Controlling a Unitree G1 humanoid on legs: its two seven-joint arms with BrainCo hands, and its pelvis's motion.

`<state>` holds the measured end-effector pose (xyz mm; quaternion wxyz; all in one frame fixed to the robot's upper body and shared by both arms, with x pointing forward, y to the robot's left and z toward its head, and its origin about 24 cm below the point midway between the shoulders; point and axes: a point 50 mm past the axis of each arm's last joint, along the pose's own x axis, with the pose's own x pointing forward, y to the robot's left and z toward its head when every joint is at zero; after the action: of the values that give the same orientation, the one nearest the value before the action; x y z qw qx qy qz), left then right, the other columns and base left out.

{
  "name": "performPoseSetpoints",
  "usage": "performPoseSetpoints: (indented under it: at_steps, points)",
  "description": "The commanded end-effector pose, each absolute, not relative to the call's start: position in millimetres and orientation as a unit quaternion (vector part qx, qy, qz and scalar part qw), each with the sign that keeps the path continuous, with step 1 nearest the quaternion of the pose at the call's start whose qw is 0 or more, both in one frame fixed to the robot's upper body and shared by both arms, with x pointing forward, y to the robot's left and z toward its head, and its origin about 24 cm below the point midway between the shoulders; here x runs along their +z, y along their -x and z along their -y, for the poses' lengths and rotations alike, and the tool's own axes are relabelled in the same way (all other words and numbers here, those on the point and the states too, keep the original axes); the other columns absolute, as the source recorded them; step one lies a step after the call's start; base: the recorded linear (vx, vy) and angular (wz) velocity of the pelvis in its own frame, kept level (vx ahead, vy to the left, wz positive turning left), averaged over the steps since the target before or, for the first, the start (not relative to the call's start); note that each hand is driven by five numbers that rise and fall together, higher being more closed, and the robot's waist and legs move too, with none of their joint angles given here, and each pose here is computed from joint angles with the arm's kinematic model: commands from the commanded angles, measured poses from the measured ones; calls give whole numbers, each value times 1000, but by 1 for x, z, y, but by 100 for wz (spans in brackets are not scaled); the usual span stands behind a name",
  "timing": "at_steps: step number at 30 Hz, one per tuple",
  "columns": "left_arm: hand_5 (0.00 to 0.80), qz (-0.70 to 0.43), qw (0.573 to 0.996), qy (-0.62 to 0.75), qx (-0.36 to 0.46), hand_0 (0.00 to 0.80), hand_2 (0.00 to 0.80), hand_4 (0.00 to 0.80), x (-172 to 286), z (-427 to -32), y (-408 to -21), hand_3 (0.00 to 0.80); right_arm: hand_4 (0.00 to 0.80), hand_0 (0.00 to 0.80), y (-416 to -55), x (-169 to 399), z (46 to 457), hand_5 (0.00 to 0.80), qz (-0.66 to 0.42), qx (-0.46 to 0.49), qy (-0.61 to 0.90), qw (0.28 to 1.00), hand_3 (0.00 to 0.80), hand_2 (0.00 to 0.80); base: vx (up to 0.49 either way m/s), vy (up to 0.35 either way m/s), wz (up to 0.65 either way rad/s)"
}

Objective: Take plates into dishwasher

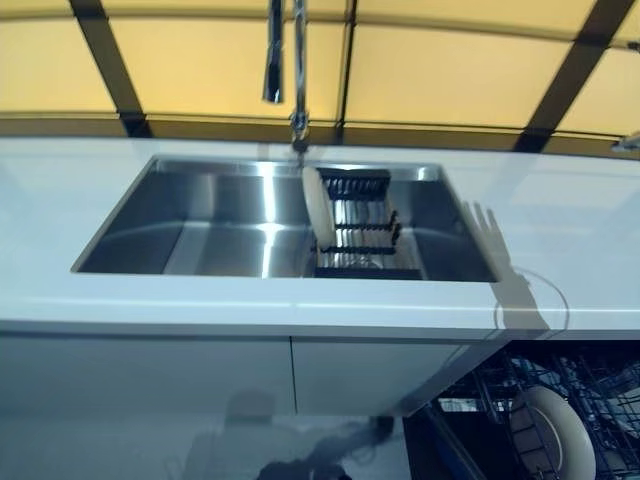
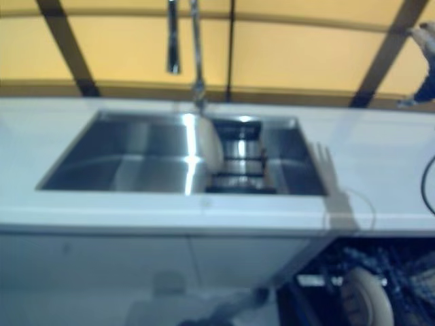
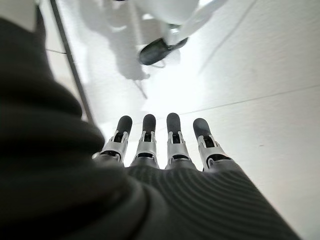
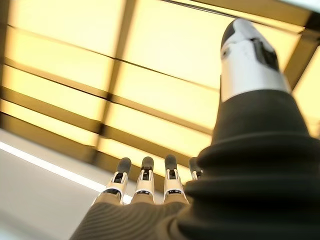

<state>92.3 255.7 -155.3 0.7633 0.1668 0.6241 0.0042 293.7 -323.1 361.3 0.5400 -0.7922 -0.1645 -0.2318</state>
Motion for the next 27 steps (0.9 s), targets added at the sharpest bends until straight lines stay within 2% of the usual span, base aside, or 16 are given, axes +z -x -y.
performPoseSetpoints:
  at_steps: [1,9,16,27]
  points:
    - [0,-614,770,-171,28,0,0,0,-145,-275,-109,0,0,0,-291,395,309,0,218,-278,801,482,0,0,-53,24,16]
    - [0,-602,782,-155,38,0,0,0,-142,-274,-119,0,0,0,-309,399,280,0,252,-244,822,449,0,0,-33,27,15]
    - [0,-589,793,-151,37,0,0,0,-141,-271,-125,0,0,0,-313,402,271,0,259,-242,823,444,0,0,-18,20,7]
    - [0,-580,800,-151,34,0,0,0,-139,-271,-129,0,0,0,-314,412,245,0,287,-223,843,396,0,0,-3,14,5]
